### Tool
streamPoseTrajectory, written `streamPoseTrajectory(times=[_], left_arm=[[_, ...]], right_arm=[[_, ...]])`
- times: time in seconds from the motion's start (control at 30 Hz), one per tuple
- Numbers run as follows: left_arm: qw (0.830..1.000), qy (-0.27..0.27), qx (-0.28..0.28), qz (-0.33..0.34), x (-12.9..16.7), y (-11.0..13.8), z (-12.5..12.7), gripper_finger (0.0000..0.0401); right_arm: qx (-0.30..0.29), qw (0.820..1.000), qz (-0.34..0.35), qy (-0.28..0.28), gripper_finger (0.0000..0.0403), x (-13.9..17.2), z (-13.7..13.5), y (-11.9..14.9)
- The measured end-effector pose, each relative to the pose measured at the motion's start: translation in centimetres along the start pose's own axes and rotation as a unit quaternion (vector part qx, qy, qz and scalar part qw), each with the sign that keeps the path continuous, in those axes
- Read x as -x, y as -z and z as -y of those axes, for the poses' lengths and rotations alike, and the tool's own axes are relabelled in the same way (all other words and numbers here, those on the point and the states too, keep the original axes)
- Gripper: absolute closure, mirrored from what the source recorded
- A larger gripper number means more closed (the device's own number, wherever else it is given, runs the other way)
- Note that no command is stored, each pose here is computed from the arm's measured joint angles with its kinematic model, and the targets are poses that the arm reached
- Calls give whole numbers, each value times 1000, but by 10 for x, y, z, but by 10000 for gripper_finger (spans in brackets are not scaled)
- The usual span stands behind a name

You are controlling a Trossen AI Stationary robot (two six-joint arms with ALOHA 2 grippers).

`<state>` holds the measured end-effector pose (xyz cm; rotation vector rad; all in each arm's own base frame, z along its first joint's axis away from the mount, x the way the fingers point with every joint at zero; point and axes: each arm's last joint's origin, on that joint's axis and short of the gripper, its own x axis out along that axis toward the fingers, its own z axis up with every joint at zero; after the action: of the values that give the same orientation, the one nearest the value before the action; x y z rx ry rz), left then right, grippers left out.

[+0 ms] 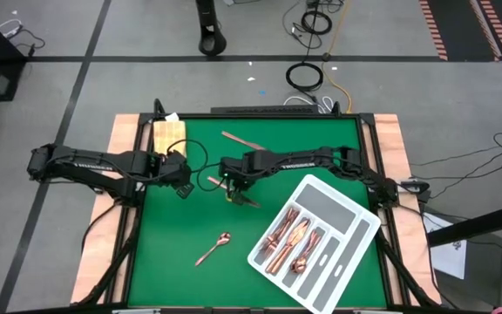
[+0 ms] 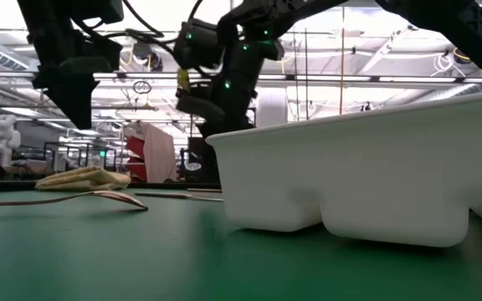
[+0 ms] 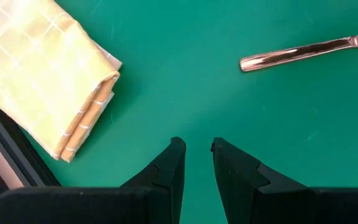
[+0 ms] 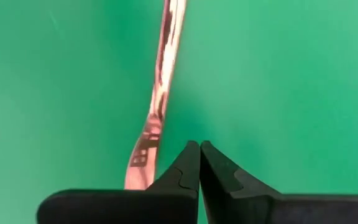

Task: Sort silverware
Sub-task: Put the bronze knife into the silverware tray

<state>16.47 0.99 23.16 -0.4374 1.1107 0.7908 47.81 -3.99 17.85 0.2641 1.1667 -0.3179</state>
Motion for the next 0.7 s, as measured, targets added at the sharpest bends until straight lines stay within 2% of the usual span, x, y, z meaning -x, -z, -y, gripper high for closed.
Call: streamPoseTrajectory(times=[0.13,0.27,0.4,0.5,0.7], left_arm=[[1000,0,3,0,0,0,0,310],[1000,0,3,1,0,0,0,310],[1000,-7,0,-6,0,1,-1,310],[1000,-23,-5,-15,0,3,-4,310],[999,-41,-17,-28,-1,3,-10,310]], right_arm=[[-4,999,22,-32,392,13,-2,-12],[-18,998,47,-39,339,15,3,-20],[-30,998,52,-32,272,-2,3,-21],[-36,998,43,-29,237,-22,-1,-17],[-45,998,17,-36,219,-52,-11,-7]])
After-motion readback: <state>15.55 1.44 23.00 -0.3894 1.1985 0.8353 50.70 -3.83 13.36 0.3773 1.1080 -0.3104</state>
